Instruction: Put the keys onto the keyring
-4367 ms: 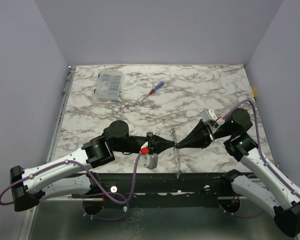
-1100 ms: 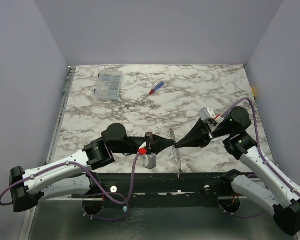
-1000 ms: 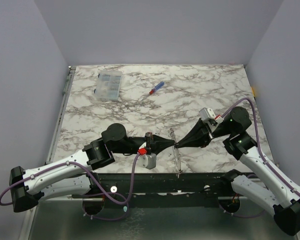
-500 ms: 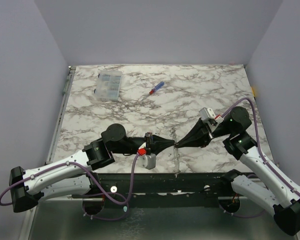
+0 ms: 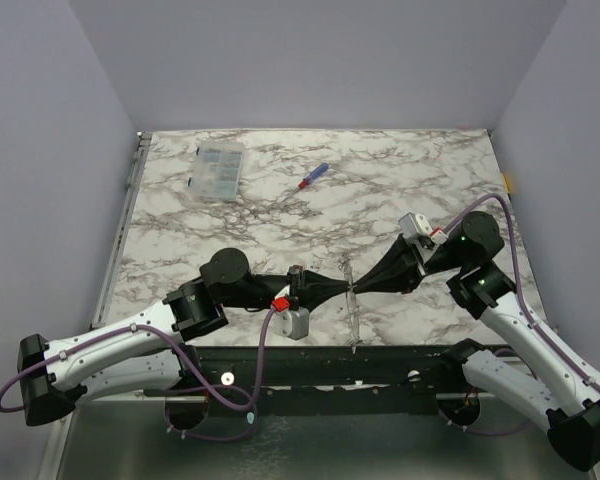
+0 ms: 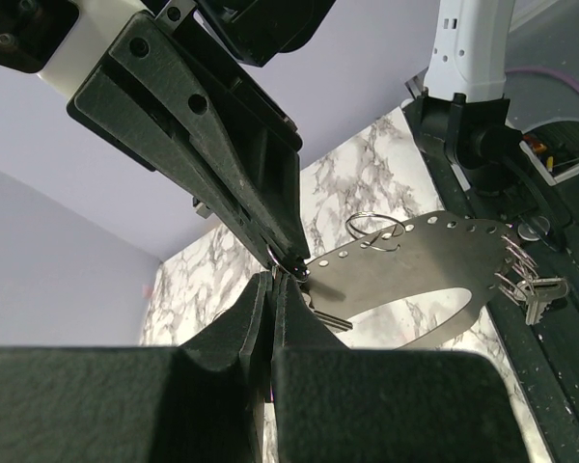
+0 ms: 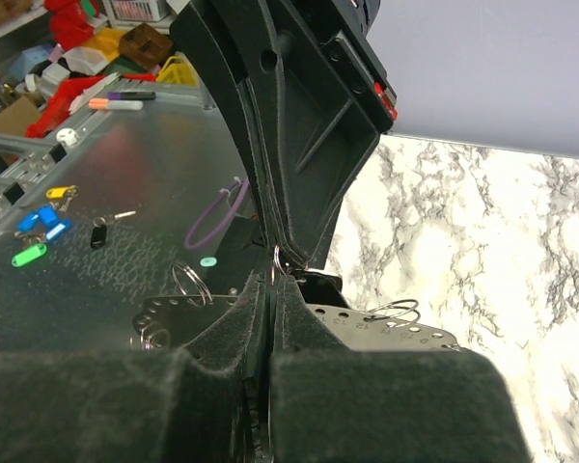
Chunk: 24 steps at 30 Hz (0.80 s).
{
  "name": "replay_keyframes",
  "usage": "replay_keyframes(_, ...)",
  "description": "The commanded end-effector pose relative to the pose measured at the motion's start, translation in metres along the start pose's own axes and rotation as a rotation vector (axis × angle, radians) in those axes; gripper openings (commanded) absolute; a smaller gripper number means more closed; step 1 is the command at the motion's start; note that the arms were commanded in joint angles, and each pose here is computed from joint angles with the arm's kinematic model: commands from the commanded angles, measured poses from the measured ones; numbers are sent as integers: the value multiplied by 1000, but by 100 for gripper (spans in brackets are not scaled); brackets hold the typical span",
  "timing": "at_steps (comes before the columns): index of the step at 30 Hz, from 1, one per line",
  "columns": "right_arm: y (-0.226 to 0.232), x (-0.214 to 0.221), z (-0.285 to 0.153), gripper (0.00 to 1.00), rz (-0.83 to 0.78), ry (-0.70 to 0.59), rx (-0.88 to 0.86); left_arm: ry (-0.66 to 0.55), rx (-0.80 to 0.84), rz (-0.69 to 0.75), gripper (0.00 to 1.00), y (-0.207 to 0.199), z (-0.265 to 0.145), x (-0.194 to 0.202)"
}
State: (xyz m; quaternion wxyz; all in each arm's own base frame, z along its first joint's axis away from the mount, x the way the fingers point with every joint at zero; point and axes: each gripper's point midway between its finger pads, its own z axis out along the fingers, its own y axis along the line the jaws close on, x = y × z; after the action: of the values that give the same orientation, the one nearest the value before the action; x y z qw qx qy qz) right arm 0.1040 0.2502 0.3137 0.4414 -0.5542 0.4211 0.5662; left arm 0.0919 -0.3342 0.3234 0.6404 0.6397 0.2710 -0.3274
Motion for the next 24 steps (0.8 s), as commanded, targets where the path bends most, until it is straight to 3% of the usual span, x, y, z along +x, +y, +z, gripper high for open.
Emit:
replay_keyframes(1,-7,-15,0,1,-39,-11,34,-32,38,-13,0,-10,-1,-5)
replay_keyframes(24,-5,-20,1,1,-6,-10,19,-15,33,-6,0,-13,-4,1)
